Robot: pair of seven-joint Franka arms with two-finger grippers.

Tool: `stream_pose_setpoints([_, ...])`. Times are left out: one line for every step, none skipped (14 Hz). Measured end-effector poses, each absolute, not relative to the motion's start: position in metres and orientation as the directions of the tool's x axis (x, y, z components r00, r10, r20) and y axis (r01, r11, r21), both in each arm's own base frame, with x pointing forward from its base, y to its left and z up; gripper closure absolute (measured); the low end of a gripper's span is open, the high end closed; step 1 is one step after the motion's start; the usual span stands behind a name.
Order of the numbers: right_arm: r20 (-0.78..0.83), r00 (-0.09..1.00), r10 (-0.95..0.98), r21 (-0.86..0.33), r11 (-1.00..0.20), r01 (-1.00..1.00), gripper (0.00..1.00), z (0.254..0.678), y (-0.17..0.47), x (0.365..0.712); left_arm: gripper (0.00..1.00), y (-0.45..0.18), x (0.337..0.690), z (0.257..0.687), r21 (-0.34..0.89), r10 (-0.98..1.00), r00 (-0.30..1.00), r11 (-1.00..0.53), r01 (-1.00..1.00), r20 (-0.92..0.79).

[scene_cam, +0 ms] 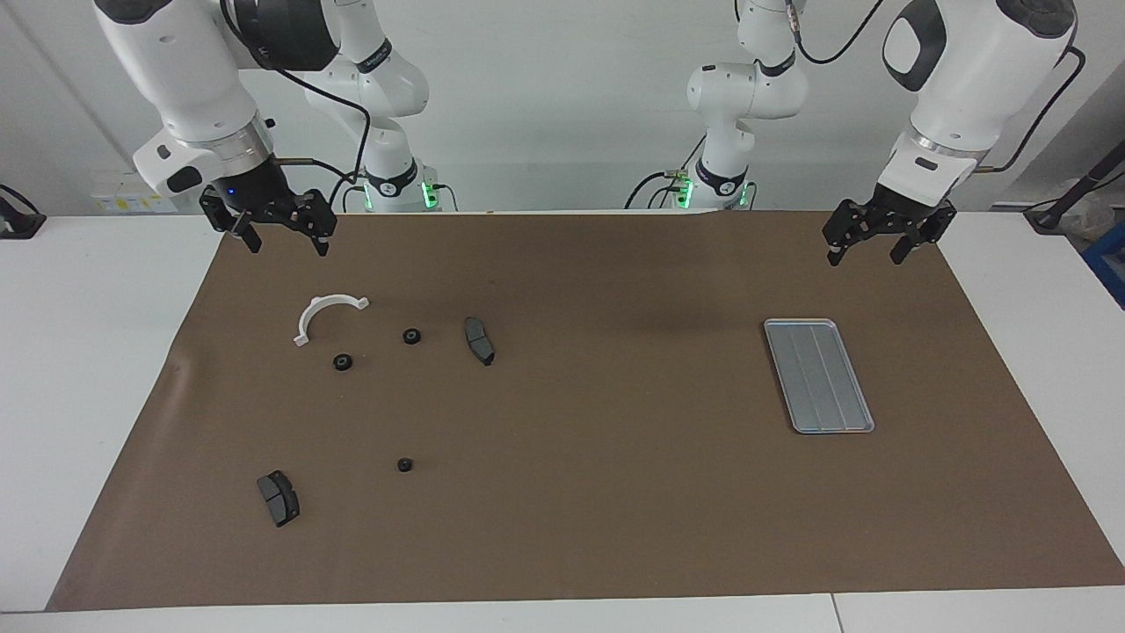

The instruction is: Place bearing gear from tray to pile

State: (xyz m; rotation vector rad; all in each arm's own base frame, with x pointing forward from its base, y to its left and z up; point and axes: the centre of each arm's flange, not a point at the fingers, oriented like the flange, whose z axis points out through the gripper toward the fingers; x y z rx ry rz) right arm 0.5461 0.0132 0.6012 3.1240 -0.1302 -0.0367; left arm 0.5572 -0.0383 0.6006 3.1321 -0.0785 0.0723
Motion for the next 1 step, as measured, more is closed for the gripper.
stream_pose_setpoints([-0.023, 0.996, -0.083, 0.016, -0.996, -0.083, 0.0, 0.6009, 0.0132, 0.546, 0.0, -0.0383, 0.5572, 0.6007, 0.007, -0.05, 0.998, -0.999, -0.05, 0.047])
